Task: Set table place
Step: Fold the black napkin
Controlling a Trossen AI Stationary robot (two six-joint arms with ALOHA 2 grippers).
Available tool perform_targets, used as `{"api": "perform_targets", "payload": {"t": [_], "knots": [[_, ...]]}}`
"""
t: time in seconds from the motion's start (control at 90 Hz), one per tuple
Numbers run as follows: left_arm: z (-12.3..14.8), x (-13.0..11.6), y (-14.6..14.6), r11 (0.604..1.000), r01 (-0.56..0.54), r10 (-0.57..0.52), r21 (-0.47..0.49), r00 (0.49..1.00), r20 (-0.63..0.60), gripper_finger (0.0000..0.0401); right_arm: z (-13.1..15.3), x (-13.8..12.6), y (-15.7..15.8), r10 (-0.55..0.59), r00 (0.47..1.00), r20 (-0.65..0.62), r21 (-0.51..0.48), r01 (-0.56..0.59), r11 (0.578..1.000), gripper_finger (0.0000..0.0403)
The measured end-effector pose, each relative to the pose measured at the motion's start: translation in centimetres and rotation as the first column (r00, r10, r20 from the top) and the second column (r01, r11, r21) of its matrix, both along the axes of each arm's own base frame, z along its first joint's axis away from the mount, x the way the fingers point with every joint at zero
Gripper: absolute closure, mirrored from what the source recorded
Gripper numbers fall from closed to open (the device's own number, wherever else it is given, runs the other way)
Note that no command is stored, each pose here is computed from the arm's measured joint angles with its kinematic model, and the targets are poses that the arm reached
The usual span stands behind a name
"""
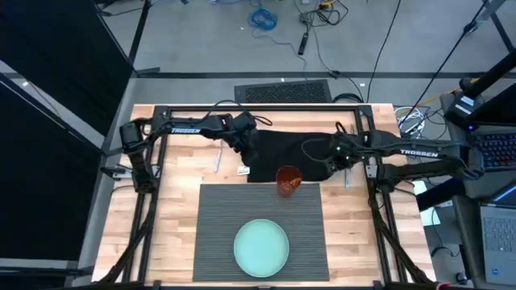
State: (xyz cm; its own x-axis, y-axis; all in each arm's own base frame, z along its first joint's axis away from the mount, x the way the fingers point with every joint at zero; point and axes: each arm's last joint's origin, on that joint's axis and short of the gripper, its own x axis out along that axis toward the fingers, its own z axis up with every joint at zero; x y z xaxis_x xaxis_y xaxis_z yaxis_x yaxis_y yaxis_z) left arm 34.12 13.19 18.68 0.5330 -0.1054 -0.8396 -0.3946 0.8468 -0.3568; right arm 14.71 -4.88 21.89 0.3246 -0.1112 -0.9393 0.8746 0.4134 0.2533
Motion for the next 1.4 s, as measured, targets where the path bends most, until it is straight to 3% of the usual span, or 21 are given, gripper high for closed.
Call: {"api": "perform_targets", "payload": {"t": [0.411,0.7,1.0,1.144,1.278,1.4], "knots": [[0.1,0.0,-0.2,0.995,-0.036,0.036,-0.090,0.999,0.007,0.0401,1.1,0.2,-1.6,0.043,0.990,0.136,-0.114,-0.028,0.993,0.0403],[0.1,0.2,-0.1,0.991,-0.077,0.079,-0.113,0.997,0.015,0.0401,1.2,0.2,-2.0,0.079,0.987,0.141,-0.141,-0.059,0.988,0.0403],[1.1,1.1,0.4,0.990,-0.092,0.106,-0.108,0.986,0.131,0.0401,1.1,0.3,-1.0,0.145,0.971,0.191,-0.002,-0.148,0.989,0.0403],[3.6,2.1,1.3,0.984,0.039,0.011,-0.175,0.961,0.277,0.0401,0.7,-0.1,-0.1,0.161,0.976,0.144,0.089,-0.174,0.981,0.0403],[6.1,2.7,2.7,0.991,0.070,-0.028,-0.112,0.939,0.343,0.0401,0.5,-0.5,0.3,0.150,0.984,0.091,0.132,-0.161,0.978,0.0403],[7.9,2.9,4.7,0.998,0.027,-0.002,-0.060,0.921,0.388,0.0401,0.5,-0.5,0.7,0.141,0.986,0.084,0.150,-0.152,0.977,0.0403]]}}
